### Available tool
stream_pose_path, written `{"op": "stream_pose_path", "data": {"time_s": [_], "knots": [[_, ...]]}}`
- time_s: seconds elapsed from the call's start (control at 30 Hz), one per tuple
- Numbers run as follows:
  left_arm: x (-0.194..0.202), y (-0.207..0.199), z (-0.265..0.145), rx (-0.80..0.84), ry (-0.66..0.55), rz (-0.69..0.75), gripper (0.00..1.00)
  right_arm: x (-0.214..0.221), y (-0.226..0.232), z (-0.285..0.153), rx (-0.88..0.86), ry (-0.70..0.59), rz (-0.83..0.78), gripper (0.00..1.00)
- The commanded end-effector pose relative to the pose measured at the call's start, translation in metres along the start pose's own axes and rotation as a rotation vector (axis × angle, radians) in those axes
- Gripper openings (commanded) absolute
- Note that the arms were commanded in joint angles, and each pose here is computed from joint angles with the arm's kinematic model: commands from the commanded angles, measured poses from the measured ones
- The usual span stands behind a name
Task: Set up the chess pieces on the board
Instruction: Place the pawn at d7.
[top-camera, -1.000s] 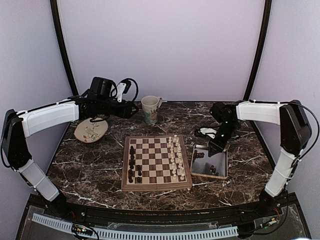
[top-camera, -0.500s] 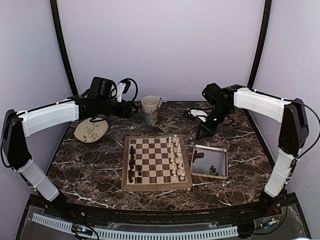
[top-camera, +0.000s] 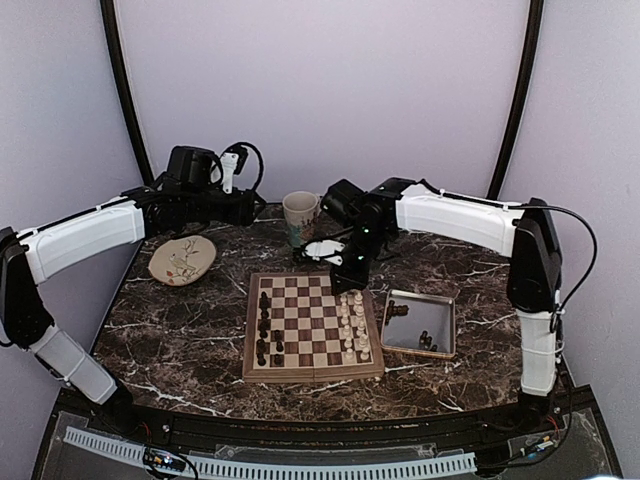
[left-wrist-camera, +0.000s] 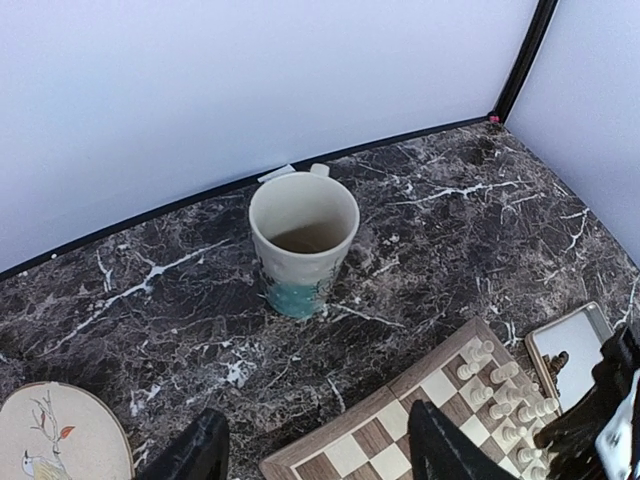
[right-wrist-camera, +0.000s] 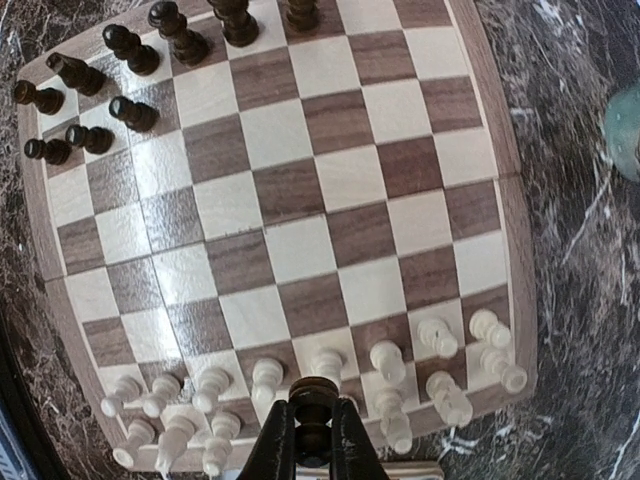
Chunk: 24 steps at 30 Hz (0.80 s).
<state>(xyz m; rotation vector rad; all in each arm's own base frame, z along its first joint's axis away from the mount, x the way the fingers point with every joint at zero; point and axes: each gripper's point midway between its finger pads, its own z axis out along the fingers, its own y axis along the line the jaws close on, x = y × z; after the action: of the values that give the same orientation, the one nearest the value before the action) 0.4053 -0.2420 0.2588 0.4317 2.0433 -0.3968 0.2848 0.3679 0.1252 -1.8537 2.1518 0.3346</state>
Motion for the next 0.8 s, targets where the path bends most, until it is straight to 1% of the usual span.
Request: {"op": "stream_pose_path", "data": {"time_s": [0.0, 0.1, 0.27, 0.5, 0.77], "knots": [[-0.022, 0.009, -0.024, -0.055, -0.084, 0.006, 0.63, -0.028, 0.007, 0.012, 0.024, 0.013, -0.072, 0.02], [-0.025, 0.009, -0.028, -0.058, -0.096, 0.011, 0.63, -0.052, 0.016, 0.021, -0.004, -0.019, -0.105, 0.02], [-0.029, 0.013, -0.032, -0.07, -0.113, 0.005, 0.64, -0.07, 0.026, 0.042, -0.067, -0.037, -0.113, 0.02], [-0.032, 0.014, -0.036, -0.069, -0.123, 0.005, 0.64, -0.086, 0.042, 0.062, -0.099, -0.048, -0.145, 0.02], [-0.031, 0.016, -0.035, -0.082, -0.121, 0.015, 0.64, -0.094, 0.056, 0.079, -0.121, -0.047, -0.177, 0.02]]}}
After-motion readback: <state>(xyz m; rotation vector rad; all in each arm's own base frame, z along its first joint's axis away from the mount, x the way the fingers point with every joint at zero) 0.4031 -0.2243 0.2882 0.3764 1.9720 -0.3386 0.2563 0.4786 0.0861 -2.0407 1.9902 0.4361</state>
